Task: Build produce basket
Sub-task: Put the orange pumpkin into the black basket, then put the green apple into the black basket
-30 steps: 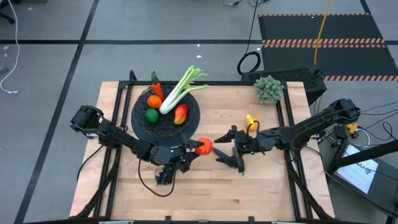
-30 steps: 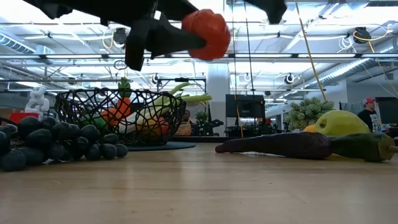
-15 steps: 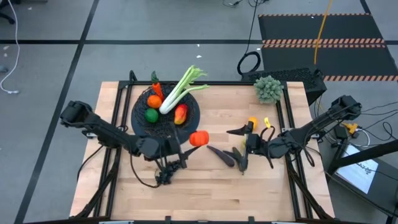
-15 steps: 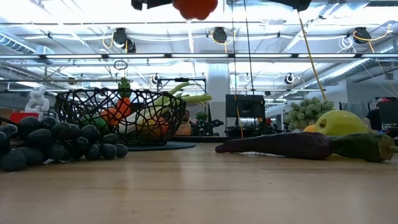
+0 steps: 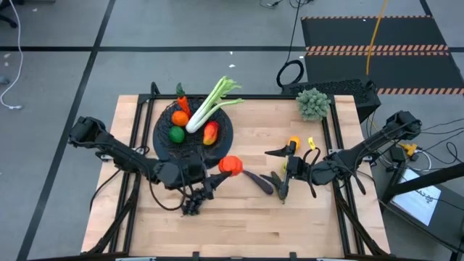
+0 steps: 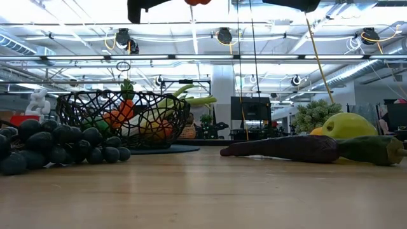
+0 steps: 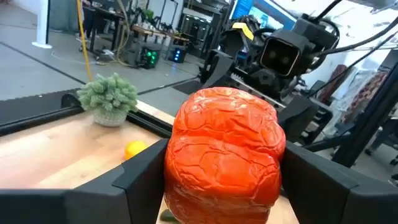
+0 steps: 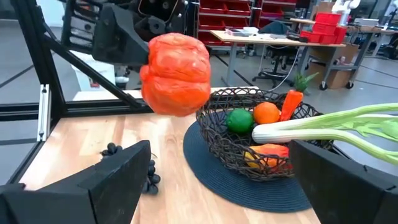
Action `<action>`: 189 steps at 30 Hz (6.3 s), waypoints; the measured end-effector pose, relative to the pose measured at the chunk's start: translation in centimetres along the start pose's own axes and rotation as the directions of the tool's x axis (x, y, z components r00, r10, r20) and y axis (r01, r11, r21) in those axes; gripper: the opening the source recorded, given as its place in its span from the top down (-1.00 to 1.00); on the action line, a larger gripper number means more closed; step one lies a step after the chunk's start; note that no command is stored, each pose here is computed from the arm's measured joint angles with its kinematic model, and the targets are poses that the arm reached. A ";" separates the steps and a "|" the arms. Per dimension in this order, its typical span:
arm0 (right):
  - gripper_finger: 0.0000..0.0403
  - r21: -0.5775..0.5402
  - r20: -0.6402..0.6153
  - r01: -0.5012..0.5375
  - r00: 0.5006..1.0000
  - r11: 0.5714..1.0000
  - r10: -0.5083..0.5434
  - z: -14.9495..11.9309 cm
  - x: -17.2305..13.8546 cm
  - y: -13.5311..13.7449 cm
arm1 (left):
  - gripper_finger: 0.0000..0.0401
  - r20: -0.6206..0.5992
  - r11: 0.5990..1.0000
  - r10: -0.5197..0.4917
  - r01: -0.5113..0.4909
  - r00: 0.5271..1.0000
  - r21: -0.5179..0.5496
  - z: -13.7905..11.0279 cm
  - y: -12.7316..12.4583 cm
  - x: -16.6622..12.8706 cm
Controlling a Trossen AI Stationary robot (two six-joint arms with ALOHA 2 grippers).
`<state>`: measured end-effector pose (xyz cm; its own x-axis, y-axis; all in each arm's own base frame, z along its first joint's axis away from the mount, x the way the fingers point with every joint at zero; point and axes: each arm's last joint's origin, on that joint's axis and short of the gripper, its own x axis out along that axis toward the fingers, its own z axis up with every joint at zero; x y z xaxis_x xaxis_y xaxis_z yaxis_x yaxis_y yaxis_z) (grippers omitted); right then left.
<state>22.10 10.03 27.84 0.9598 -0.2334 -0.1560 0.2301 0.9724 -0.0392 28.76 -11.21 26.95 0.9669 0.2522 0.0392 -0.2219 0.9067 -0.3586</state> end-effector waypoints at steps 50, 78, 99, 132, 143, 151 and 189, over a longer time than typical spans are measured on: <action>-0.86 0.179 -0.056 -0.061 0.996 0.982 0.072 -5.8 -0.2 -0.6 | -0.41 -0.441 0.725 0.661 -0.365 0.606 0.585 1.2 17.0 -0.8; -0.86 0.116 -0.116 0.024 0.993 0.993 -0.010 -6.3 0.8 -2.1 | -0.95 -0.357 0.772 0.608 -0.423 0.709 0.475 4.7 14.5 -1.7; -0.86 0.298 -0.413 0.144 0.911 0.944 -0.009 -9.1 -0.8 -3.3 | -0.96 -0.268 0.877 0.351 -0.215 0.897 0.430 7.8 9.6 -5.6; -0.86 0.143 -0.528 0.046 0.848 0.989 0.037 -10.7 -2.8 -2.0 | -0.96 -0.352 0.922 0.090 0.056 0.932 0.383 6.6 8.1 -3.3; -0.87 0.022 -0.561 0.203 0.813 0.979 -0.156 -11.6 -3.4 -3.3 | -0.96 -0.357 0.919 0.091 0.060 0.930 0.391 6.5 8.1 -3.3; -0.98 0.002 -0.661 0.264 0.724 0.964 -0.197 -12.5 -4.1 -4.2 | -0.96 -0.355 0.919 0.091 0.059 0.930 0.390 6.5 8.1 -3.3; -0.74 0.158 -0.573 0.218 0.814 0.963 -0.090 -12.9 -2.7 -4.5 | -0.96 -0.342 0.921 0.083 0.058 0.936 0.385 6.6 8.0 -3.2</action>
<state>16.41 6.24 15.66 0.6686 -0.2789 -0.6894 0.4566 0.8856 0.0846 23.07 -2.48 30.12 0.9298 0.1960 -0.3116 -0.1964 0.9800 0.0307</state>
